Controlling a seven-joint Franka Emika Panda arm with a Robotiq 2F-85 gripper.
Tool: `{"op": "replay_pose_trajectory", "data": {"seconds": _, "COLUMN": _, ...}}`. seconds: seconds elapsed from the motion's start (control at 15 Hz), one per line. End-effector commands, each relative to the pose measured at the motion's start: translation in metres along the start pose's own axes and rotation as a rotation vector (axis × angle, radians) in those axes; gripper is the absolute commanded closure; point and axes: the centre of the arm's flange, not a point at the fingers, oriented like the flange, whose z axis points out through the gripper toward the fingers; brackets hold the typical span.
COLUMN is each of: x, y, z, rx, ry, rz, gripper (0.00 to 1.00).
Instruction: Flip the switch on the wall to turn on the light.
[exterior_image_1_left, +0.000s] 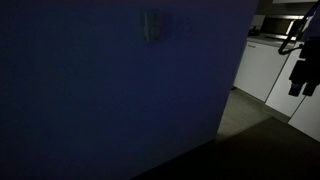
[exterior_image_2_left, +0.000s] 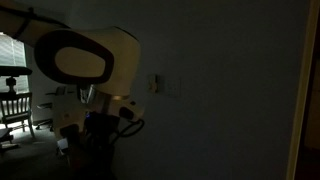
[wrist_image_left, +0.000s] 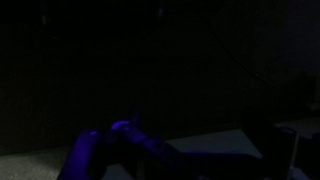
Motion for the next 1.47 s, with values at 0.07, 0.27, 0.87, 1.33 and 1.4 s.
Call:
{"op": "replay_pose_trajectory", "data": {"seconds": 0.07, "x": 0.002, "y": -0.001, "z": 0.0, "rx": -0.01, "ry": 0.002, "rz": -0.003, "gripper": 0.0}}
{"op": "replay_pose_trajectory", "data": {"seconds": 0.27, "x": 0.006, "y": -0.008, "z": 0.0, "rx": -0.068, "ry": 0.013, "rz": -0.026, "gripper": 0.0}}
{"op": "replay_pose_trajectory", "data": {"seconds": 0.87, "x": 0.021, "y": -0.032, "z": -0.01, "rx": -0.203, "ry": 0.109, "rz": -0.155, "gripper": 0.0}}
{"op": "replay_pose_trajectory", "data": {"seconds": 1.33, "x": 0.039, "y": -0.054, "z": -0.031, "rx": -0.298, "ry": 0.203, "rz": -0.294, "gripper": 0.0}}
{"op": "replay_pose_trajectory", "data": {"seconds": 1.4, "x": 0.042, "y": -0.058, "z": -0.034, "rx": -0.309, "ry": 0.218, "rz": -0.322, "gripper": 0.0}}
